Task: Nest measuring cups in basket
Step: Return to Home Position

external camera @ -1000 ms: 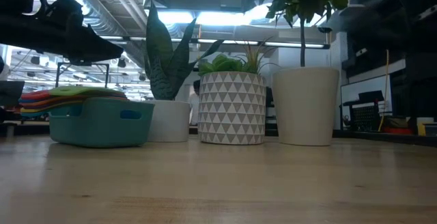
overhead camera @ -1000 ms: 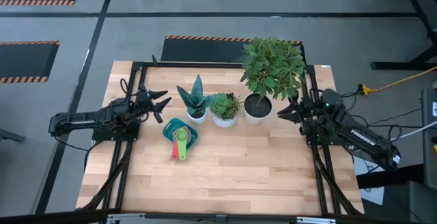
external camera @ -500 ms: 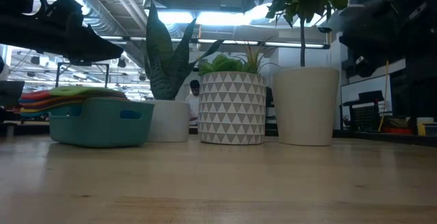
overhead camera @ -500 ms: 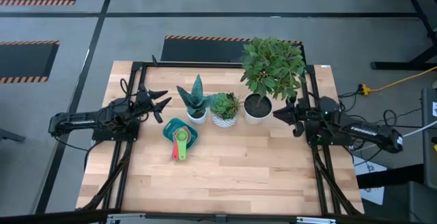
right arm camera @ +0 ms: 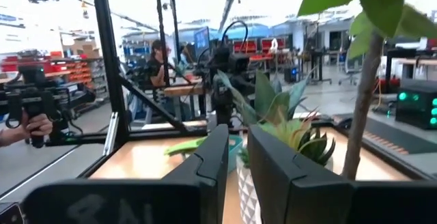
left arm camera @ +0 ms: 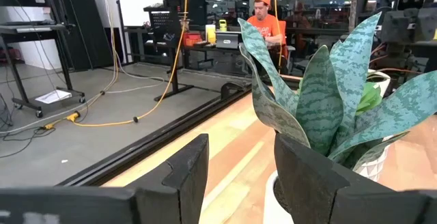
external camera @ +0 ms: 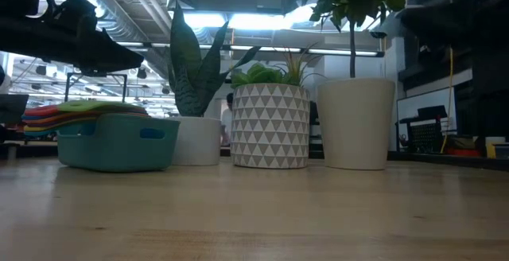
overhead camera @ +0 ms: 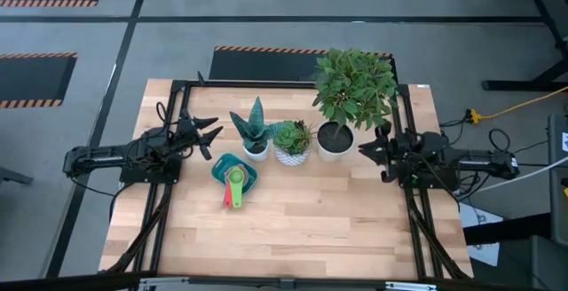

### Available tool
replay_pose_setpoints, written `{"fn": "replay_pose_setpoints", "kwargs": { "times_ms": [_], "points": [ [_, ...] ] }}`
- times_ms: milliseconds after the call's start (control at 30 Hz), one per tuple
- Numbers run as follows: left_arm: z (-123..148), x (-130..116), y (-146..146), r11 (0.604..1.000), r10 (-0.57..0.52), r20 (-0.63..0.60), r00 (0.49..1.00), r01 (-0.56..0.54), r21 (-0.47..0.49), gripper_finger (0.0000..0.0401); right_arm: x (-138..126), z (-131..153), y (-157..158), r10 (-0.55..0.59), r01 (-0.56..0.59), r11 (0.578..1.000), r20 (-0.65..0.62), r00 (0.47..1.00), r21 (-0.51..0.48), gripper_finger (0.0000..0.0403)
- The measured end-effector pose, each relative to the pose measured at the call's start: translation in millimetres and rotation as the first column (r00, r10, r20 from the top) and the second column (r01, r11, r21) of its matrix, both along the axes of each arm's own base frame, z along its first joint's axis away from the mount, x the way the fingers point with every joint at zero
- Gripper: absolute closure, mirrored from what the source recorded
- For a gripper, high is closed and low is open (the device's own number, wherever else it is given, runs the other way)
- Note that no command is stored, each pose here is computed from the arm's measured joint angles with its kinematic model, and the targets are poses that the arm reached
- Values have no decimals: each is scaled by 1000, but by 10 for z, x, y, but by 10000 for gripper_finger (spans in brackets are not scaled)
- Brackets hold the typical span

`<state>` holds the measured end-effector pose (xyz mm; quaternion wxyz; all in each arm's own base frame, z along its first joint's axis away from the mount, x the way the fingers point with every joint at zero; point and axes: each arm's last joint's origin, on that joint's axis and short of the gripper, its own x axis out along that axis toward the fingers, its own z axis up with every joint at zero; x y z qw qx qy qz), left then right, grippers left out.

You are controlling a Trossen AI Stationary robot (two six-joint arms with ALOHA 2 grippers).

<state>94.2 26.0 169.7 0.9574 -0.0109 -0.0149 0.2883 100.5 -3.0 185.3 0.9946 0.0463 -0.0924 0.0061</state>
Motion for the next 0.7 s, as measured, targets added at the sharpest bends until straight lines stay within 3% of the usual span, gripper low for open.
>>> {"fn": "replay_pose_setpoints", "kwargs": {
  "times_ms": [167,367,567,700],
  "points": [
    [0,0,0,1000,0,0,1000,0,1,241,-61,27,2,-2,2,1000,43,999,-8,341],
    [0,0,0,1000,0,-1,1000,0,2,241,-57,10,1,-7,7,1000,3,1000,-9,341],
    [0,0,0,1000,0,-2,1000,0,2,241,-34,-163,-51,-182,182,983,-150,972,-16,341],
    [0,0,0,1000,0,-1,1000,0,2,241,-23,-160,-56,-202,196,979,-151,968,-50,341]
  ]
}}
